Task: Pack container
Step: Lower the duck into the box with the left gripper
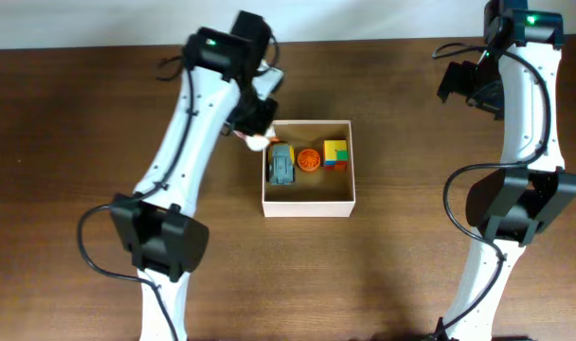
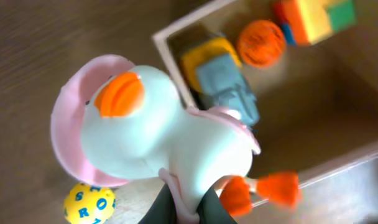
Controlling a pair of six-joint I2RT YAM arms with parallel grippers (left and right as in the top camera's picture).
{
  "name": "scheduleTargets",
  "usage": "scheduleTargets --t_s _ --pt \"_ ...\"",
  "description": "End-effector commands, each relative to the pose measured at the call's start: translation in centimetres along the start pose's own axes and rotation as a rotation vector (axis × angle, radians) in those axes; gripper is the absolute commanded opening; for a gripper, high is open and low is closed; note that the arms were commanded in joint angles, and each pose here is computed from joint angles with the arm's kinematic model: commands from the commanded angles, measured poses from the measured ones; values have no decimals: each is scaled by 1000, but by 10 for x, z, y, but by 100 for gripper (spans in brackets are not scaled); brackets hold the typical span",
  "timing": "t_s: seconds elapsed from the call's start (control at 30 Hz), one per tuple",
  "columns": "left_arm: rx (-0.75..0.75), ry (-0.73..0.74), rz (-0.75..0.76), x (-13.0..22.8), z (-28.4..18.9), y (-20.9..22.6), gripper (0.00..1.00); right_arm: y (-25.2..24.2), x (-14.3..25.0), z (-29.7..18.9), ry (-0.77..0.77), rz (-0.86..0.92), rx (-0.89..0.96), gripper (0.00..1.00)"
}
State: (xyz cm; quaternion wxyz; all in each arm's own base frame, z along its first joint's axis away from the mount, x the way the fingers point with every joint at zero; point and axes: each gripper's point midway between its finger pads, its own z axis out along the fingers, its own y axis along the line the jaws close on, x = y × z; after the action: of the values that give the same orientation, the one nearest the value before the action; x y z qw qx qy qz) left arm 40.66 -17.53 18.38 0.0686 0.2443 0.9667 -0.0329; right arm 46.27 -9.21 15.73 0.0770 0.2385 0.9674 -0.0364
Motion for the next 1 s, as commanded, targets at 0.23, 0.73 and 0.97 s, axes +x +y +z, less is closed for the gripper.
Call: scheduleTargets --t_s 0.23,0.73,0.97 --pt "124 -3 55 -2 -2 -66 3 1 -3 -18 -44 7 -16 99" --pt "-119 39 -367 12 28 -88 2 1 -3 -18 -44 7 -16 99" --pt "-177 36 -486 19 55 -104 2 1 -3 -18 -44 7 -16 99"
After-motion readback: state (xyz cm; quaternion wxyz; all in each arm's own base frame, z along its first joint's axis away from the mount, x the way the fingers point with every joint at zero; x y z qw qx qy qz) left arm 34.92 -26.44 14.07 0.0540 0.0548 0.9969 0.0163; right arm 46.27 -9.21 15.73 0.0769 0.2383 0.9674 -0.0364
